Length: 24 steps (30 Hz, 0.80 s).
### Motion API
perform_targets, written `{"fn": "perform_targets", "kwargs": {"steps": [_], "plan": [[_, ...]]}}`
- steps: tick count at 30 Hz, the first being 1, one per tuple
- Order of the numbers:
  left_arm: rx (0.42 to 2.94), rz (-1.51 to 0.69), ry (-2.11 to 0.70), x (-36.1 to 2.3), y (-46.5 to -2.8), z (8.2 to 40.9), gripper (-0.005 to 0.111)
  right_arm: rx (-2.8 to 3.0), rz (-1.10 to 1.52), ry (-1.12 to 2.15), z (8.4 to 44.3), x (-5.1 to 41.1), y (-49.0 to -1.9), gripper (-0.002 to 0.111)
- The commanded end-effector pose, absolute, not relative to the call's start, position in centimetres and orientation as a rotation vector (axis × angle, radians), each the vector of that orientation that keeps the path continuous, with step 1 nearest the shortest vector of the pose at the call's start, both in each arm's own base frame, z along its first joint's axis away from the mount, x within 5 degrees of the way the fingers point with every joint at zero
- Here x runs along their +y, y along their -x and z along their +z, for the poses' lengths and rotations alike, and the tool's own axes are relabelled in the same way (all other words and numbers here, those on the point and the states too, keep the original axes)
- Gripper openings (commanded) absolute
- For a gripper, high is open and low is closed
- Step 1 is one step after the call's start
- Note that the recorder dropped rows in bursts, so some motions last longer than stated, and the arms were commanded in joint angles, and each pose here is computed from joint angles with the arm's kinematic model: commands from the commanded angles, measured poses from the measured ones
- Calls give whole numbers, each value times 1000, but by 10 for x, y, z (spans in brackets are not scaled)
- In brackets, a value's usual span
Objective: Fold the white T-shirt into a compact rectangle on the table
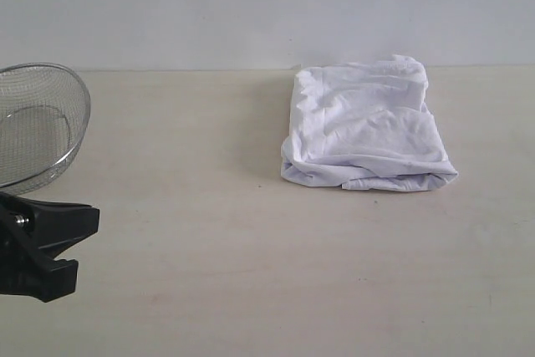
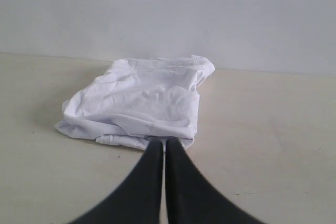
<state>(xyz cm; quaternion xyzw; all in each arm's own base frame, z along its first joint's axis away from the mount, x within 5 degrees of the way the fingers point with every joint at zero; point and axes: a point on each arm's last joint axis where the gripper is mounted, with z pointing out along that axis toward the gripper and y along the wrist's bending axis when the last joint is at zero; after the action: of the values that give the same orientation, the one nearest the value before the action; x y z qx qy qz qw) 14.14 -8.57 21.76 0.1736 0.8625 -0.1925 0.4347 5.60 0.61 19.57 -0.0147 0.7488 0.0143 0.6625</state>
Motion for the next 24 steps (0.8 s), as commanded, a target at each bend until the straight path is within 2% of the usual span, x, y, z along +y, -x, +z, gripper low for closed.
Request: {"fn": "perform_targets", "kwargs": {"steps": [1,24], "plan": [[2139,-476,-423,-85,-141,218,4,1695,34,25,194,6,-56,0],[2139,-475,-422,-84,-141,218,4,1809,-52,-67,184,-4,-54,0]]}}
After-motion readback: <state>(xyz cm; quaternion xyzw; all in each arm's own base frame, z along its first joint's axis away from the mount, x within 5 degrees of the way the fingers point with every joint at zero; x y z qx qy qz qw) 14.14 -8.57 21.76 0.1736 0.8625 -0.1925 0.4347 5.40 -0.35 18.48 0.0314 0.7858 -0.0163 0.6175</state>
